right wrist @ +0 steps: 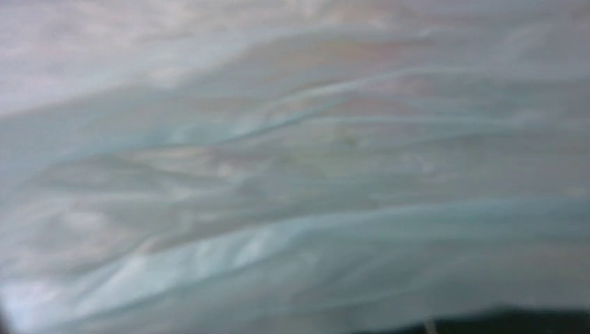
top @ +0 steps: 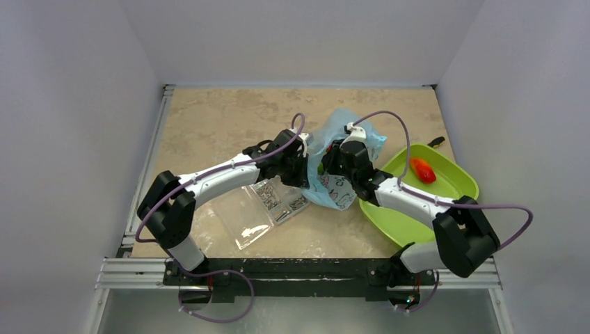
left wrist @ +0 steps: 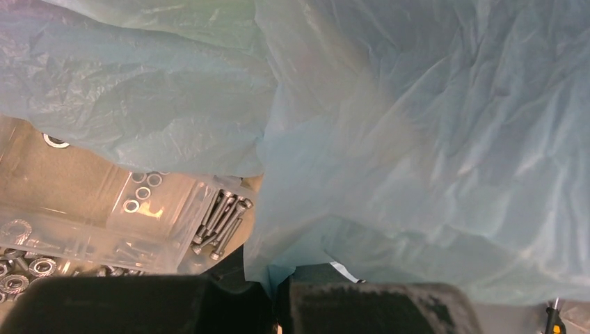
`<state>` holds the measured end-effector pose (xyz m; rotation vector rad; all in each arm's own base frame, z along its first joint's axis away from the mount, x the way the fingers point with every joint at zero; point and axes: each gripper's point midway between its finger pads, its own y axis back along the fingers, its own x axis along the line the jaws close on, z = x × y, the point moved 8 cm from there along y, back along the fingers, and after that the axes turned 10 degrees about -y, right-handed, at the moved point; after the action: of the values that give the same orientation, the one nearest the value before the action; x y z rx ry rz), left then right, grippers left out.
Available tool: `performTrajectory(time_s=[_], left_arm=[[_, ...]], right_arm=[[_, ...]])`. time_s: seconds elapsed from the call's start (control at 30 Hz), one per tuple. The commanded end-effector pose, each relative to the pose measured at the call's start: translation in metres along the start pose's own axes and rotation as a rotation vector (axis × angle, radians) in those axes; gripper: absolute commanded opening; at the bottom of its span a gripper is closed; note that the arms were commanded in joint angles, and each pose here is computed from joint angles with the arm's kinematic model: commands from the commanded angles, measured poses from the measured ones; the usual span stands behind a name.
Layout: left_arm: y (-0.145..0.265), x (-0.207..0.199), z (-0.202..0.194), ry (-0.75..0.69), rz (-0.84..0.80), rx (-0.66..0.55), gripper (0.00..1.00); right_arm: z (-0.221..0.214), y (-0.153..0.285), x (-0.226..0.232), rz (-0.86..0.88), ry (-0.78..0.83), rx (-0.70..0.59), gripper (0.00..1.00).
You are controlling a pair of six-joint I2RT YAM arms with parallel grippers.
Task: Take the fake fruits out of the plastic bag
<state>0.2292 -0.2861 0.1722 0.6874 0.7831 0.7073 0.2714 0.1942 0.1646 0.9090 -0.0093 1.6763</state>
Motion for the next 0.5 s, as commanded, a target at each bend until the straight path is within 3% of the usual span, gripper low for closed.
performTrajectory(time_s=[0.0,0.13,0.47], left_arm=[[0.007,-0.003,0.010,-0.016,-0.017,-0.043,0.00],[0.006,-0.002,0.010,-0.027,-0.015,-0.036,0.00],[0.005,-0.005,0.013,-0.041,-0.036,-0.027,0.00]], right_arm=[[0.015,-0.016,0.000,-0.048,-0.005,-0.086,0.27],[0.017,-0.031,-0.005,-0.077,-0.068,-0.085,0.39],[0.014,-0.041,-0.006,-0.036,-0.032,-0.070,0.89]])
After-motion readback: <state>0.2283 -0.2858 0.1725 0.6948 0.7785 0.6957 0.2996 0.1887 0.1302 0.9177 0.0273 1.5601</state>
